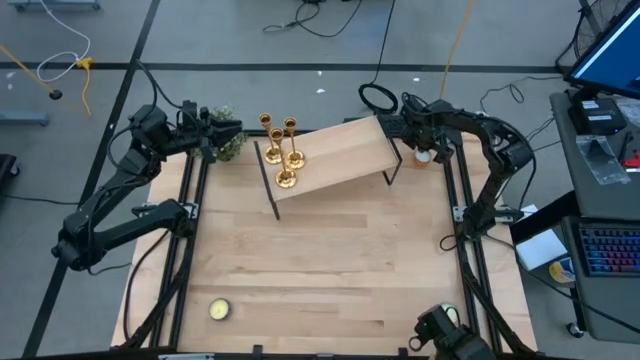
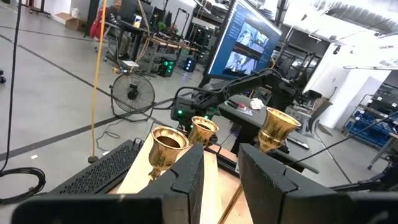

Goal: Pick & Place candle stick holders
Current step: Put the orange scented candle on the shelf

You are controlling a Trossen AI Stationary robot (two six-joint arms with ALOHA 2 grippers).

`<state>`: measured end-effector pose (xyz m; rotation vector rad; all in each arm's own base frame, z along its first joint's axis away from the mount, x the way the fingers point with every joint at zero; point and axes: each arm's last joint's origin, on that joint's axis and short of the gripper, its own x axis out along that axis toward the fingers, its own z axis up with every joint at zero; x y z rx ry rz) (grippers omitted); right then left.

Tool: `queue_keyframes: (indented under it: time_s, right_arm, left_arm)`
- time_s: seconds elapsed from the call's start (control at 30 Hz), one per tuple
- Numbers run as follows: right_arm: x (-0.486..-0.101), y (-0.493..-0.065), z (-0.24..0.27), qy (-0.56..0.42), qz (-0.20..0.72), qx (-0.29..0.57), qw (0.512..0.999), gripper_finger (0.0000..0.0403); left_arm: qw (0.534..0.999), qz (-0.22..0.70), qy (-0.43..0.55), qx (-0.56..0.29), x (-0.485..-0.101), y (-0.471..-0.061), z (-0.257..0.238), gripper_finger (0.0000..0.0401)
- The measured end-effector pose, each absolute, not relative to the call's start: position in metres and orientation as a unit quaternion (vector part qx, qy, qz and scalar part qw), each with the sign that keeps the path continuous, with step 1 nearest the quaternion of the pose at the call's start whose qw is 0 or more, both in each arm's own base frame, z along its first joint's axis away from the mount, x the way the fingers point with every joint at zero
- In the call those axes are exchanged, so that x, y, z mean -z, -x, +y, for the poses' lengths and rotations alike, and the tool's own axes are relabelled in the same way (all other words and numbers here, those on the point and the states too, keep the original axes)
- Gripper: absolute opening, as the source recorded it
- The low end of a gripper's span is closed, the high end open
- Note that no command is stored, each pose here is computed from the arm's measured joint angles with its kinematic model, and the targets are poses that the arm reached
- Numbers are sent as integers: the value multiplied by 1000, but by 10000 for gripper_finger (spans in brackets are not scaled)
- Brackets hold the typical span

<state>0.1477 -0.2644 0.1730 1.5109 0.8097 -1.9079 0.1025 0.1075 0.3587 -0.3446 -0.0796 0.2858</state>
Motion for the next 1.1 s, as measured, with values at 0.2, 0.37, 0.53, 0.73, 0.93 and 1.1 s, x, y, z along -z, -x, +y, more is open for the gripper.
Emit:
queue_keyframes:
  time_s: [0.2, 0.37, 0.53, 0.73, 0.93, 1.1]
  right_arm:
    - [-158, -146, -267, -579, 299, 705, 281, 389]
    - [-151, -146, -270, -587, 283, 695, 304, 389]
    - [-150, -145, -273, -588, 274, 695, 310, 386]
    - [-150, -146, -278, -579, 272, 688, 342, 385]
    - [-151, -148, -285, -544, 289, 677, 403, 385]
    - [-153, -152, -290, -513, 308, 655, 461, 386]
  left_arm:
    - [974, -39, 171, -142, -359, -103, 108, 102]
    - [974, -40, 171, -141, -359, -103, 107, 102]
    - [975, -38, 171, -135, -359, -103, 107, 102]
    - [976, -36, 172, -125, -359, -103, 106, 102]
    - [977, -36, 171, -125, -359, -103, 106, 102]
    - [977, -36, 170, -125, -359, -103, 107, 102]
